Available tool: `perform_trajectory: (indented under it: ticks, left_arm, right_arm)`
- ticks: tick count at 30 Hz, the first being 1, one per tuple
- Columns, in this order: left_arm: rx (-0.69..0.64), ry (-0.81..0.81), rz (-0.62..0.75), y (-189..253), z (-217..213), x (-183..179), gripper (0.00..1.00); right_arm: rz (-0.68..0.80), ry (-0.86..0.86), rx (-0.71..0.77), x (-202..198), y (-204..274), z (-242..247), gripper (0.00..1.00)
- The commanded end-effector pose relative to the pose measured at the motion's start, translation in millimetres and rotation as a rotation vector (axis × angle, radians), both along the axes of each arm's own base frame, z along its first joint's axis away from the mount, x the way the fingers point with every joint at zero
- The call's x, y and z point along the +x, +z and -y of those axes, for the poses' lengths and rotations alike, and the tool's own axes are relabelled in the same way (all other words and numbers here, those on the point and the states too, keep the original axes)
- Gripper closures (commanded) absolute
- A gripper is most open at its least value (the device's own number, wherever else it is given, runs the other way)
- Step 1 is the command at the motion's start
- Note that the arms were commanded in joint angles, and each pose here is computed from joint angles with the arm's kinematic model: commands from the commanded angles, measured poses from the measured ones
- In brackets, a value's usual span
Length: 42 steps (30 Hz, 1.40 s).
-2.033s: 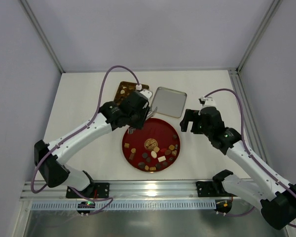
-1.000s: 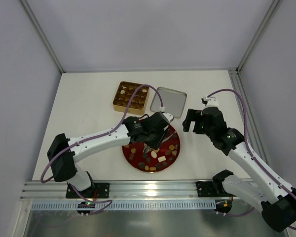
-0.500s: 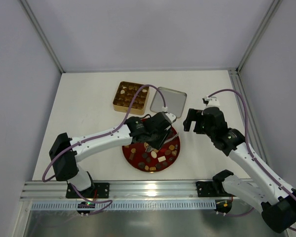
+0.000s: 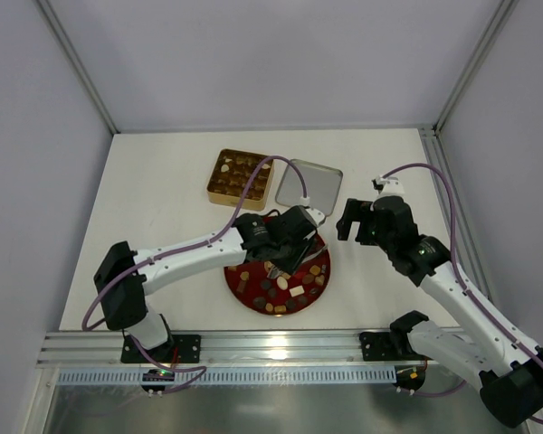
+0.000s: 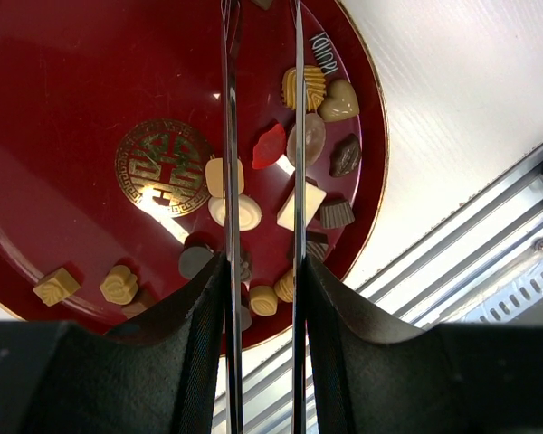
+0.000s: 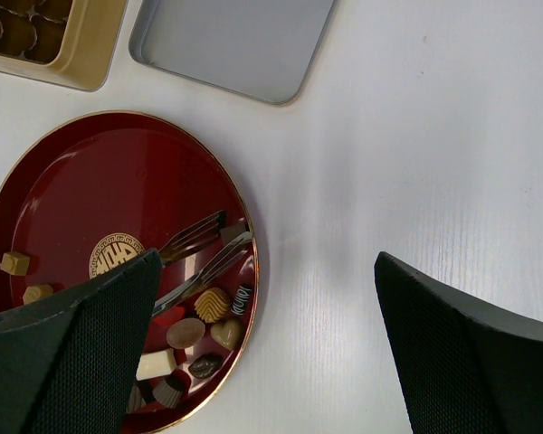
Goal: Pack the chocolate
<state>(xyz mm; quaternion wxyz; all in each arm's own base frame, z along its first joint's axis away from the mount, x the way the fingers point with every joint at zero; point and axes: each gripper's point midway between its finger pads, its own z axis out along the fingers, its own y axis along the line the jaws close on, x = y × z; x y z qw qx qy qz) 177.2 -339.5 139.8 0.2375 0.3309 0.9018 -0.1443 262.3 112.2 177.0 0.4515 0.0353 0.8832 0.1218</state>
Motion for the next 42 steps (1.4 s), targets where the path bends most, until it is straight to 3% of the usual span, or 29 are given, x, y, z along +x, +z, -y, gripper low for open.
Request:
perform_trajectory:
  ticks: [1,17,42]
  left_arm:
    - [-0.042,-0.020,0.034,15,15,6,0.62]
    - [-0.009,-0.025,0.053,9,15,12,0.66]
    - [0.014,0.038,0.103,31,-28,5,0.64]
  right_arm:
    - [0.039,-0.008,0.006,4,10,2,0.00]
    - [0.036,-0.003,0.008,3,8,1,0.00]
    - [0.025,0.010,0.033,5,4,-6,0.00]
